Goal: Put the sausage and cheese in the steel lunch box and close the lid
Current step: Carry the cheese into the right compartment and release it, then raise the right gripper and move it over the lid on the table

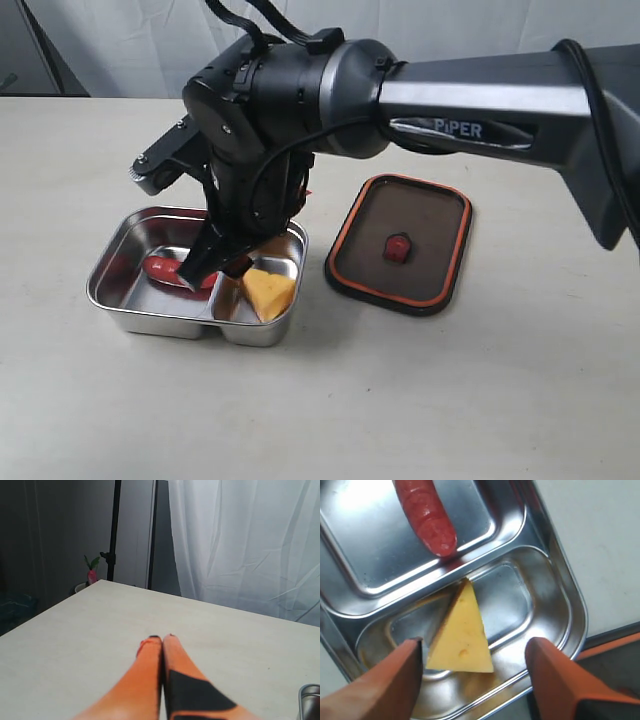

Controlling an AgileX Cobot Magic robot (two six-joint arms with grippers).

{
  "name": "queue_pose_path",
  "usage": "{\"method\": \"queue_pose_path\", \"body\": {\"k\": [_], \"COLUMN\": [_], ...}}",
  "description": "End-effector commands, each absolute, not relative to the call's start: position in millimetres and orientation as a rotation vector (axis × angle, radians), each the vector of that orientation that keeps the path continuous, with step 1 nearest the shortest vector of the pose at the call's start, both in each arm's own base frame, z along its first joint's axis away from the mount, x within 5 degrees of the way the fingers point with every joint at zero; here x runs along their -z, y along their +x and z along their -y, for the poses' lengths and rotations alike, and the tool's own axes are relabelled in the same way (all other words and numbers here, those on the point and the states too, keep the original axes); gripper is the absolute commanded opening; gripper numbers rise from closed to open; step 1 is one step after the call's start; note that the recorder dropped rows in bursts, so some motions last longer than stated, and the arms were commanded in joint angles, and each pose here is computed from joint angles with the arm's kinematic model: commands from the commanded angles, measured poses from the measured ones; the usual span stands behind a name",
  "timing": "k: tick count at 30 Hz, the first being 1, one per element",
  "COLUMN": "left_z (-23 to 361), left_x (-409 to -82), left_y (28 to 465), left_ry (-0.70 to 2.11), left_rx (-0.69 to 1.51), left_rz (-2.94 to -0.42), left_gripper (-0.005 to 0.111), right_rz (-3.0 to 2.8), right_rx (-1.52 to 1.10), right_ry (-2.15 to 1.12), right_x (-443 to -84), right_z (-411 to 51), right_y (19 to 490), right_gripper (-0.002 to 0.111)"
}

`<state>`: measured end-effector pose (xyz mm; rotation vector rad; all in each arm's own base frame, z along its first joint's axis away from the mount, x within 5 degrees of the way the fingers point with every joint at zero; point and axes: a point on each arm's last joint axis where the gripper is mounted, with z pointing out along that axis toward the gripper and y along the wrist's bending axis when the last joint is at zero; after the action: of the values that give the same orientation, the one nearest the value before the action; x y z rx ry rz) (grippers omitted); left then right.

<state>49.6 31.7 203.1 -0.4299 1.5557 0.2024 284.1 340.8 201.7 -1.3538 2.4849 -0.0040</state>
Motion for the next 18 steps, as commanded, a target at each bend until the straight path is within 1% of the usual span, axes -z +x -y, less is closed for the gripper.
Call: {"method": "queue_pose_path", "body": {"k": [1, 8, 18], "left_z": [-31, -31, -31], "left_x": [-200, -201, -200], "left_y": [50, 50, 50], "left_ry": [-0.472, -0.469, -0.475], "left_rx": [-0.147, -0.151, -0.144], "left_rz": [-1.556, -1.556, -1.557], "left_gripper": [0.0, 0.0, 0.0], "right_rz": [-2.458, -2.42, -2.398], "right_rx": [0.0, 0.005, -0.011], "right_ry": [-1.338, -1.329, -1.32], "right_x": [-212, -224, -225], "right_z": [-338, -335, -337], "right_y": [285, 285, 286], "right_gripper": [0.059, 0.059, 0.059]}}
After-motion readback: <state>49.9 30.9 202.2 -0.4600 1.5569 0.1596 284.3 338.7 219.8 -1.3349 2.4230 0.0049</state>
